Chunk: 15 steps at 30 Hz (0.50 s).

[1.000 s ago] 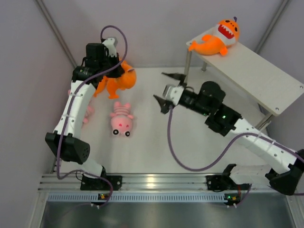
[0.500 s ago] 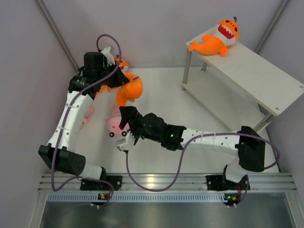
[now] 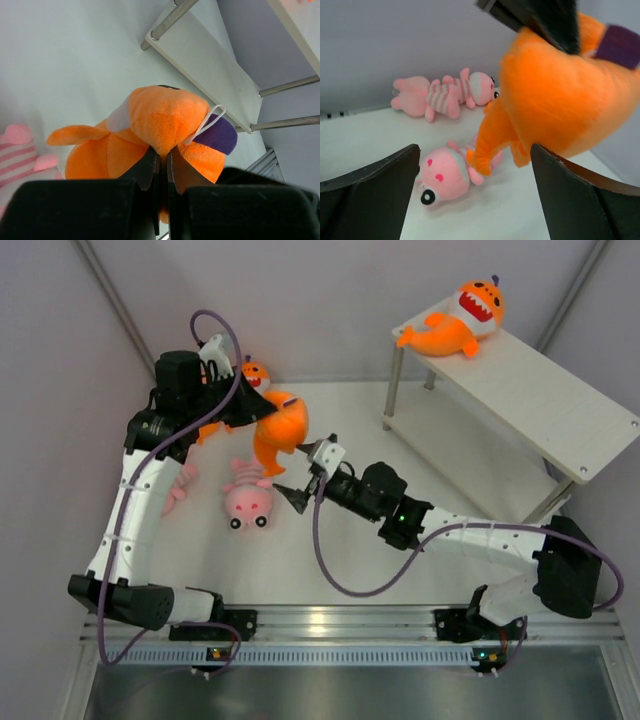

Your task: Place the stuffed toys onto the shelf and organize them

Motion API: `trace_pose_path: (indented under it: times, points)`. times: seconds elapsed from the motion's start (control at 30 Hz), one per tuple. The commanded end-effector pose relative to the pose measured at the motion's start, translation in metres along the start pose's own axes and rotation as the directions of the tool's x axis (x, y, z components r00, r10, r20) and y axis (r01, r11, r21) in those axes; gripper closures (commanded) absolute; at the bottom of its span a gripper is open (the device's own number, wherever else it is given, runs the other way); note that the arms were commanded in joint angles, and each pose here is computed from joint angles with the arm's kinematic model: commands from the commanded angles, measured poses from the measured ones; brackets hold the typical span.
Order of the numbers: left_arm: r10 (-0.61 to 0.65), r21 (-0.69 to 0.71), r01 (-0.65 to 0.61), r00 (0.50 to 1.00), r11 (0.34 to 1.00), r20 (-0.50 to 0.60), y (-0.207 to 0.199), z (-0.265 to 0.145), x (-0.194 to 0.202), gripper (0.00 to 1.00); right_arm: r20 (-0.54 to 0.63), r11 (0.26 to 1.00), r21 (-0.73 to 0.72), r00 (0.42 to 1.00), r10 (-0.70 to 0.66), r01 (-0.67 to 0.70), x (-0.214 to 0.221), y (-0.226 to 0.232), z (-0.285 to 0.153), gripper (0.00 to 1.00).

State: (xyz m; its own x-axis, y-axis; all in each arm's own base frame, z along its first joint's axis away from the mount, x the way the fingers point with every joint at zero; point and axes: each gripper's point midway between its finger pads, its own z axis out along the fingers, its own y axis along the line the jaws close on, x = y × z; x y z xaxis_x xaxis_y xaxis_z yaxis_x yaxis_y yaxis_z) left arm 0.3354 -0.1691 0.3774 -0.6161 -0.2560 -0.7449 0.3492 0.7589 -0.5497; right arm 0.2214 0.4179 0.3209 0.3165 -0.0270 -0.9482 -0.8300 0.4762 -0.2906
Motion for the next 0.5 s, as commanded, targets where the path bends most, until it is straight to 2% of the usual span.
trace_pose_path:
  times: [0.0, 0.03, 0.1, 0.27, 0.47]
  points:
    - [0.052, 0.122, -0.067, 0.992, 0.990, 0.118, -0.043, -0.031, -0.028, 1.00, 0.166, 0.905, 0.002, 0.892, 0.419, -0.426, -0.024, -0.037, 0.006, 0.07]
    - [0.052, 0.130, -0.068, 0.991, 0.989, 0.122, -0.046, -0.034, -0.029, 1.00, 0.179, 0.891, -0.047, 0.874, 0.452, -0.451, -0.033, -0.036, 0.009, 0.06]
    - [0.054, 0.145, -0.072, 0.990, 0.987, 0.128, -0.051, -0.038, -0.030, 1.00, 0.153, 0.889, -0.045, 0.876, 0.457, -0.456, -0.024, -0.039, 0.019, 0.07]
    - [0.065, 0.170, -0.093, 0.985, 0.981, 0.160, -0.063, -0.050, -0.040, 1.00, 0.163, 0.851, -0.028, 0.837, 0.522, -0.525, -0.012, -0.040, 0.032, 0.07]
    - [0.058, 0.195, -0.092, 0.984, 0.977, 0.171, -0.072, -0.056, -0.044, 1.00, 0.214, 0.813, -0.050, 0.789, 0.576, -0.580, -0.003, -0.040, 0.044, 0.07]
